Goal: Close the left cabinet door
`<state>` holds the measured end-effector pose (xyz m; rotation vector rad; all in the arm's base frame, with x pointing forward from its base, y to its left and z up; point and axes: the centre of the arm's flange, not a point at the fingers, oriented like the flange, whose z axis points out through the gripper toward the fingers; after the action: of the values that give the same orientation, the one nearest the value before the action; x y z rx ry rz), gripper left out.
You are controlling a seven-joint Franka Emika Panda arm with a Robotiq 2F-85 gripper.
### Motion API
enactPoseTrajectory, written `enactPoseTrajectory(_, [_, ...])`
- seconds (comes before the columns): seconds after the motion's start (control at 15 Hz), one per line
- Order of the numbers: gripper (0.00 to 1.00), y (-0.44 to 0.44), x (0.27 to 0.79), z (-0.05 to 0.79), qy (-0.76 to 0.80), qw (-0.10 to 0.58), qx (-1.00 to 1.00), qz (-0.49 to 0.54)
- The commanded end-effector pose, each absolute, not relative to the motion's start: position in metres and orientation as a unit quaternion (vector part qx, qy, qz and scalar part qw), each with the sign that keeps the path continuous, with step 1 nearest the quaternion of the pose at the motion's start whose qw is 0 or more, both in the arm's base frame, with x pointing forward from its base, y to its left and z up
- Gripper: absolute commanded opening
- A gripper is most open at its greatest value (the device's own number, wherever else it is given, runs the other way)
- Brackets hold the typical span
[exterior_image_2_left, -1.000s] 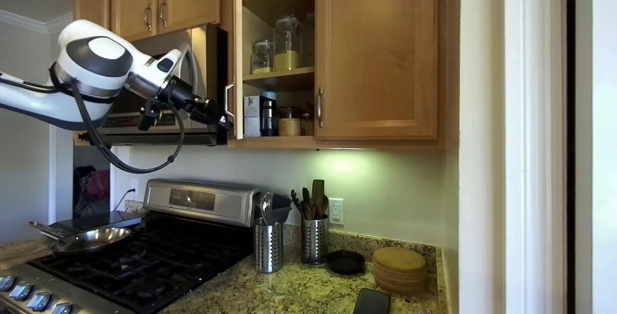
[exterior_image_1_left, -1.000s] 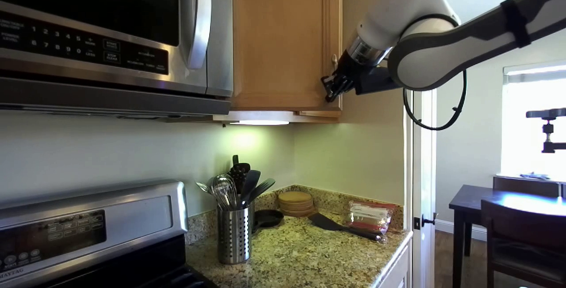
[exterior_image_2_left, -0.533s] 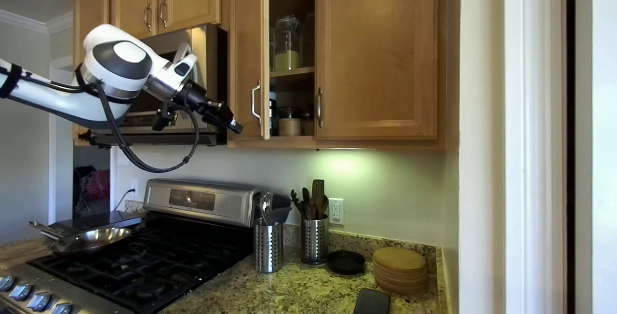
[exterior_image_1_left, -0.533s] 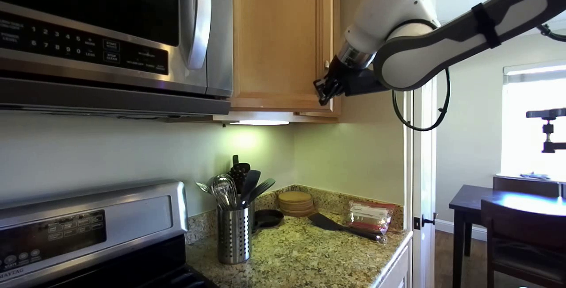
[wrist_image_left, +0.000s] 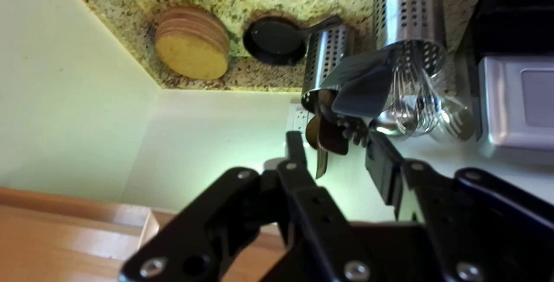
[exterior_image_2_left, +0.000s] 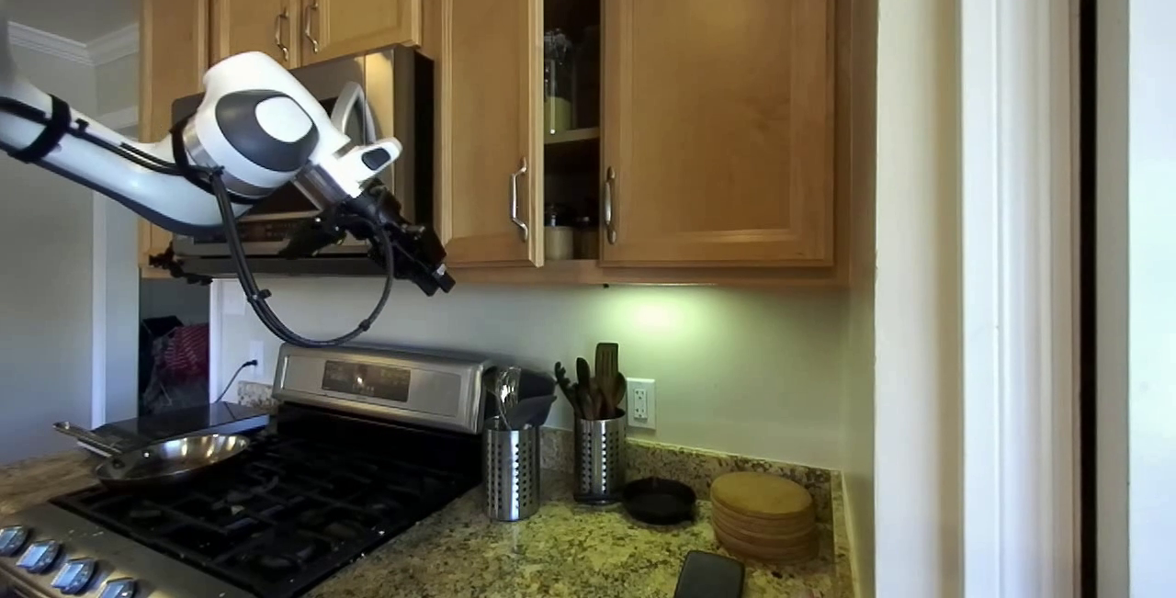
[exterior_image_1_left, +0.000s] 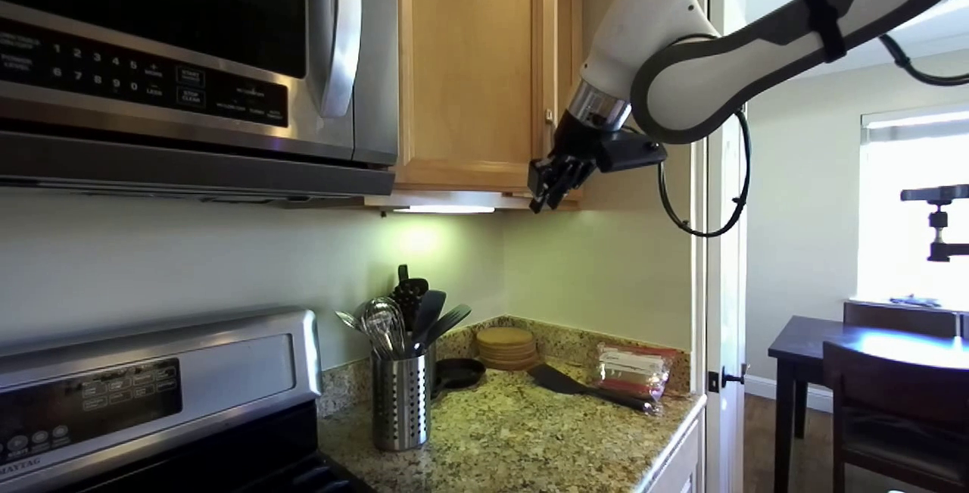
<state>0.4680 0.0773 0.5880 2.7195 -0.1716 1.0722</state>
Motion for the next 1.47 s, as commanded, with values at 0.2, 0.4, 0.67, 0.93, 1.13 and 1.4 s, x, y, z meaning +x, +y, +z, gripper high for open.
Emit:
enactPoseTrajectory(0.2, [0.92,0.006,0.437,0.569,0.027,0.028,0.973,0.228])
enactPoseTrajectory(0.4, [1.0,-0.01,0.419,0.571,0.056,0.023,0.982,0.18])
enactPoseTrajectory(0.67, [1.0,-0.018,0.395,0.583,0.078,0.03,0.987,0.141])
enactPoseTrajectory(0.93, [1.0,-0.016,0.382,0.586,0.096,0.032,0.988,0.116])
enactPoseTrajectory(1.13, [1.0,-0.014,0.379,0.579,0.106,0.025,0.989,0.102])
enactPoseTrajectory(1.4, [1.0,-0.012,0.388,0.577,0.099,0.03,0.989,0.104])
